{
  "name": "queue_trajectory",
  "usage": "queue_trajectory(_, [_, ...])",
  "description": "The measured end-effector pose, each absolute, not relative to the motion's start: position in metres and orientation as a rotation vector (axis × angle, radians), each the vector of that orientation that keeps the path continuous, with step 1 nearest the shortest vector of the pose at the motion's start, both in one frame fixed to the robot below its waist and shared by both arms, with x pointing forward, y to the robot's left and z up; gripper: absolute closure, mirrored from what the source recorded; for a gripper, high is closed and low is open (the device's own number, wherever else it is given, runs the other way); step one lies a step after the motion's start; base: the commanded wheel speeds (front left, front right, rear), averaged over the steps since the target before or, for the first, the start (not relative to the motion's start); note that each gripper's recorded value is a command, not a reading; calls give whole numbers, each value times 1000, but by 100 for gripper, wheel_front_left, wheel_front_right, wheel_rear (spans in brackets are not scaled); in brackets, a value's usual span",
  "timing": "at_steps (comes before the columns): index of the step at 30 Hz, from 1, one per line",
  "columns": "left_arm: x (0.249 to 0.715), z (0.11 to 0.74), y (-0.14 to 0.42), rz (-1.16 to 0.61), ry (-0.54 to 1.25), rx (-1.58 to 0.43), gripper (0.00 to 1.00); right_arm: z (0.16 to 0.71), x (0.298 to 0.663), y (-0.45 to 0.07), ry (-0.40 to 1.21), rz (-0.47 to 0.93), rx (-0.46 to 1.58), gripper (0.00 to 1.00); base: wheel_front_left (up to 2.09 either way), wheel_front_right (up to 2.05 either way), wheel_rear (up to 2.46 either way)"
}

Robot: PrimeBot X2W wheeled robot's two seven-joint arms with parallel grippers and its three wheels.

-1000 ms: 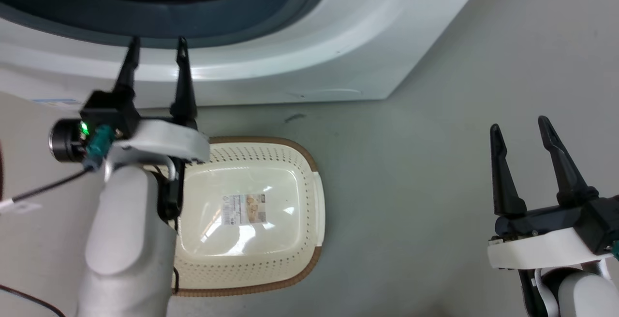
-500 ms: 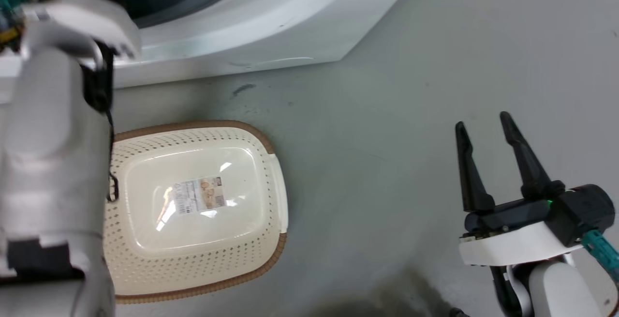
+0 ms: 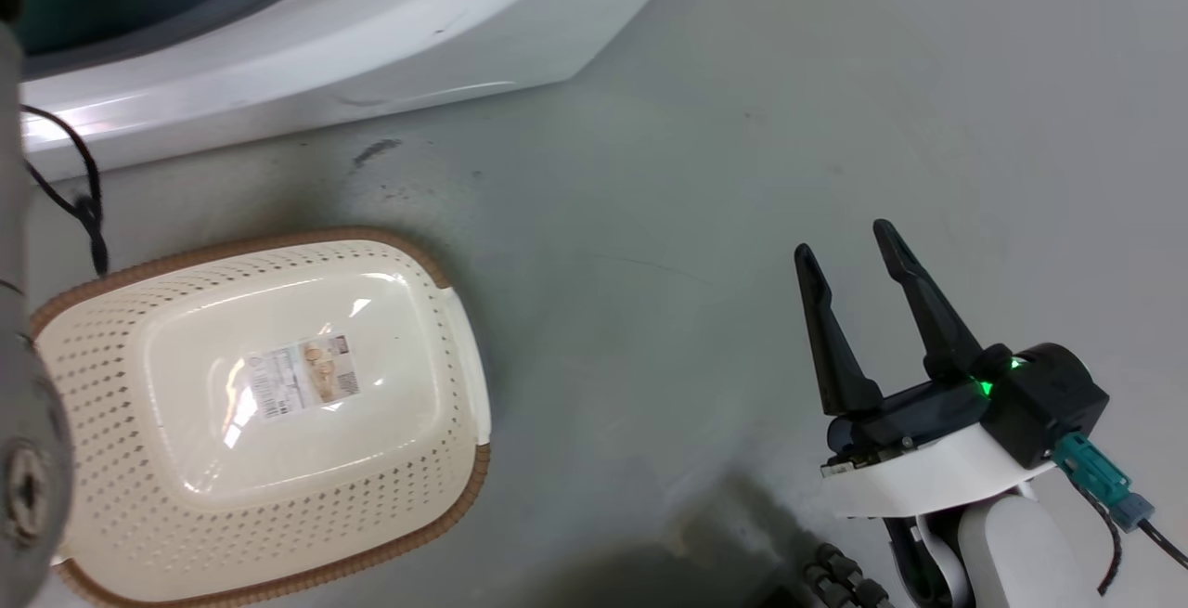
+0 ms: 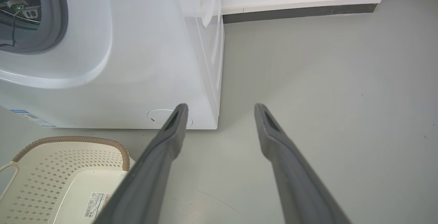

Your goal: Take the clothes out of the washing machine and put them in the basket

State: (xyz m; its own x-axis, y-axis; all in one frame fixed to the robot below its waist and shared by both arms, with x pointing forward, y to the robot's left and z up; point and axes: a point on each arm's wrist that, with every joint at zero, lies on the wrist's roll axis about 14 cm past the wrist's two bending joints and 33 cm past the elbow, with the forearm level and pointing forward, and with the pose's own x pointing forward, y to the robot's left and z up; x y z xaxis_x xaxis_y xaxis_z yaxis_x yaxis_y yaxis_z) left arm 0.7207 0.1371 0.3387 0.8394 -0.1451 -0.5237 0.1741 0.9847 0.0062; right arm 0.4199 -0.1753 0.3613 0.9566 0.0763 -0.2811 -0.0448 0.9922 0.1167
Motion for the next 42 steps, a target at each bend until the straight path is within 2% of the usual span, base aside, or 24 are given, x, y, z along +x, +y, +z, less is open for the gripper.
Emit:
queue_trajectory(3, [722,324,138,-165,666,52,0,359,418,-177,297,54,120,0,0,0,0])
queue_trajectory(4, [719,309,139,-152,773,40,0,359,417,-180,302,42,122,0,0,0,0])
queue_trajectory(9, [719,300,144,-114,880,41,0,356,415,-180,311,36,133,0,0,0,0])
queue_trajectory(11, [718,299,145,-106,909,46,100,356,415,-179,312,36,139,0,0,0,0])
queue_trajectory(19, [723,301,148,-81,845,62,100,357,416,-177,309,40,151,0,0,0,0])
queue_trajectory(29, [733,352,149,-105,452,58,100,374,423,-179,252,42,150,0,0,0,0])
queue_trajectory(32, [720,372,144,-118,316,14,100,387,424,-178,220,50,143,0,0,0,0])
queue_trajectory(42, [674,408,145,-121,191,-40,100,414,411,-172,164,62,146,0,0,0,0])
